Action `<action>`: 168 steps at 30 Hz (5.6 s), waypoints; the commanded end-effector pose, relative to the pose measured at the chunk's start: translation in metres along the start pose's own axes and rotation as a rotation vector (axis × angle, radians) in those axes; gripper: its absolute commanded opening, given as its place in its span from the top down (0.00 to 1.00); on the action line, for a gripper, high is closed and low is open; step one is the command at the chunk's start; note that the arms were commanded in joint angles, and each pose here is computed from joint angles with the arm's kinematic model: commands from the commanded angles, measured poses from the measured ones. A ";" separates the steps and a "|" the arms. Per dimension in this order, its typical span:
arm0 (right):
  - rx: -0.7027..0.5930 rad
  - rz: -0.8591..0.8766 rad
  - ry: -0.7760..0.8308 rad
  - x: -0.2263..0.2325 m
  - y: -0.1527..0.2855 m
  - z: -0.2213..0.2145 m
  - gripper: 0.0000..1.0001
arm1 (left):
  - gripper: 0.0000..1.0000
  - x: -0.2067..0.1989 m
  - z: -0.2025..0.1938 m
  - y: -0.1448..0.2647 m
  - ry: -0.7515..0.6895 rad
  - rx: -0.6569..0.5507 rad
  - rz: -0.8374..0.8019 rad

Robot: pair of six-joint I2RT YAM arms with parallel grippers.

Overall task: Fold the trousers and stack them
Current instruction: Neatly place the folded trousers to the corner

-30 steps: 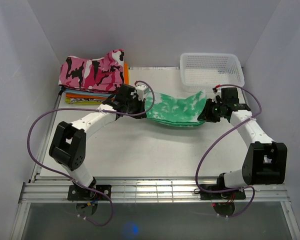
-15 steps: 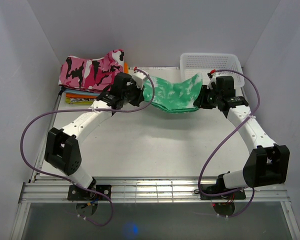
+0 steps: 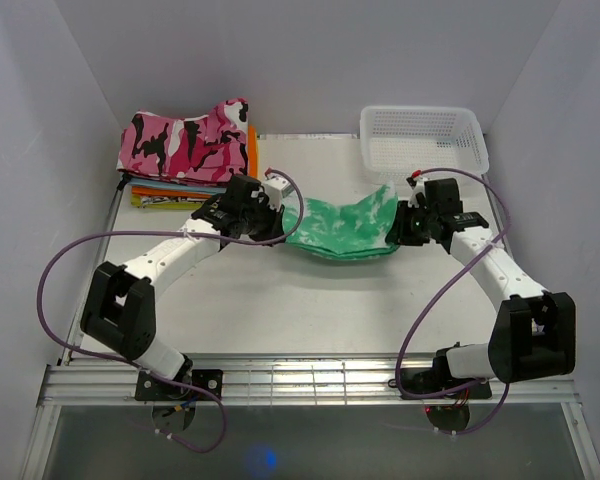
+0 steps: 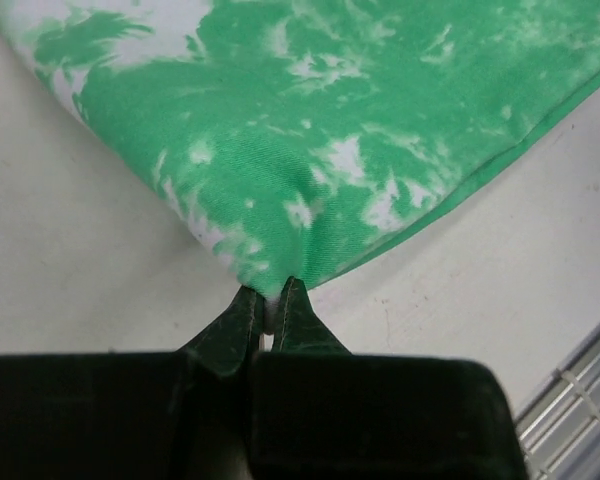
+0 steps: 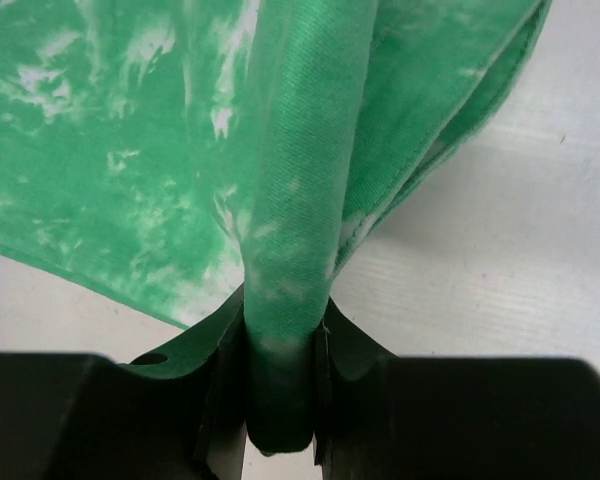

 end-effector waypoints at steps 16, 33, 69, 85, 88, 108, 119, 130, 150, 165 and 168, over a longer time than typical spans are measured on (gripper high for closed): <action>0.055 -0.016 -0.048 -0.003 -0.005 -0.040 0.92 | 0.26 0.017 -0.049 -0.002 0.413 0.260 -0.032; 0.078 -0.035 -0.082 -0.005 -0.005 -0.051 0.92 | 0.31 0.040 -0.070 -0.058 0.711 0.256 0.064; -0.019 -0.142 -0.117 -0.009 0.008 -0.004 0.92 | 1.00 0.011 0.008 -0.030 0.409 0.072 -0.034; -0.352 -0.159 0.125 0.034 0.052 0.091 0.92 | 1.00 -0.013 0.146 0.049 -0.109 -0.358 -0.045; -0.452 -0.157 0.164 0.044 0.062 0.121 0.92 | 1.00 -0.011 0.168 0.066 -0.133 -0.448 0.001; -0.785 0.083 0.307 0.183 -0.005 0.276 0.92 | 1.00 0.162 0.252 0.223 -0.013 -0.860 0.517; -0.895 0.139 0.332 0.256 -0.094 0.305 0.92 | 1.00 0.269 0.226 0.284 0.074 -0.956 0.699; -0.930 0.126 0.335 0.282 -0.171 0.280 0.92 | 1.00 0.361 0.171 0.252 0.223 -0.902 0.751; -0.863 0.019 0.377 0.262 -0.197 0.260 0.38 | 0.73 0.420 0.118 0.202 0.407 -0.705 0.752; -0.921 -0.036 0.363 0.208 -0.083 0.312 0.02 | 0.02 0.360 0.145 0.263 0.340 -0.620 0.781; -0.882 -0.040 0.389 0.195 -0.062 0.301 0.06 | 0.02 0.334 0.150 0.274 0.307 -0.578 0.726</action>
Point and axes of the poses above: each gripper's point midway between its finger pads, its own y axis back along the fingers, its own x axis along the line the jaws close on, z = x × y, the point moved 5 cm from there along y, back along the fingers, and after that the axes turned 11 degrees about y, right-handed, at the moved point
